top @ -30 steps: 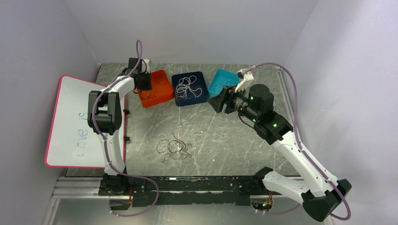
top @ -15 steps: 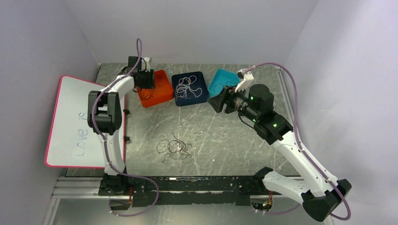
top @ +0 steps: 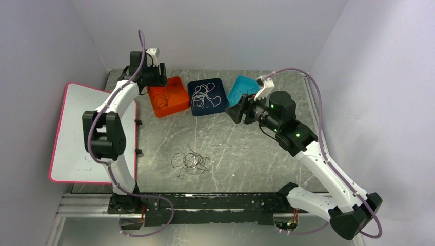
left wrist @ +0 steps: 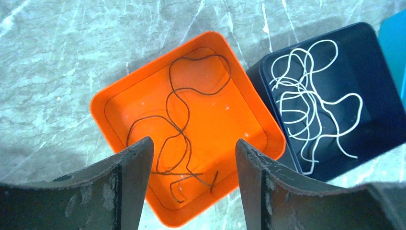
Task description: Untangle the cables
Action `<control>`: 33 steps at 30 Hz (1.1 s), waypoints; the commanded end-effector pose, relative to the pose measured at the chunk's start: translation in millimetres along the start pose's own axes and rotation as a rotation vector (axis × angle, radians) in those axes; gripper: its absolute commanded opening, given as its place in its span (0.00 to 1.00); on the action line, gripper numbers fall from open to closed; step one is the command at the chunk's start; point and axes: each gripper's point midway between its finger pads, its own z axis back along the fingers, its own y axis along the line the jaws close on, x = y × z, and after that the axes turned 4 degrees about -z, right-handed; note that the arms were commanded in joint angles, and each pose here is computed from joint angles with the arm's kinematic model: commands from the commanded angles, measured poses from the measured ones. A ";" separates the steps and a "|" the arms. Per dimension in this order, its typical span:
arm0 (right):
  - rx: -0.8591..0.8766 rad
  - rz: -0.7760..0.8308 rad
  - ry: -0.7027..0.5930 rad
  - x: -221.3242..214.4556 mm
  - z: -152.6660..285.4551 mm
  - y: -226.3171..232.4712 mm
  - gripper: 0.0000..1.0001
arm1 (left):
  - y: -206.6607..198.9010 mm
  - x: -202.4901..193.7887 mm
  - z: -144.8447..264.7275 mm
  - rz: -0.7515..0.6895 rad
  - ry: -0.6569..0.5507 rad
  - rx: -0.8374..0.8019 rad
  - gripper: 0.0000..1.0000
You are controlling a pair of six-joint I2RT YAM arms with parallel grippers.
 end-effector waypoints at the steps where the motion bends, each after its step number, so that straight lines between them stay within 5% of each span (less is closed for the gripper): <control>1: -0.017 -0.004 0.049 -13.0 -5.2 -5.6 0.63 | -5.9 13.2 29.2 0.008 -0.068 -0.005 0.67; 9: -0.031 -0.013 0.230 -61.4 -26.0 -14.2 0.63 | -40.4 -7.4 86.7 0.014 -0.122 -0.061 0.65; 21: -0.152 0.032 0.456 -186.8 -54.2 -6.5 0.62 | -115.4 -122.9 148.2 0.169 -0.058 -0.159 0.63; 33: -0.300 -0.063 0.475 -260.2 -57.5 -25.1 0.59 | -121.4 -164.8 163.5 0.186 -0.016 -0.131 0.61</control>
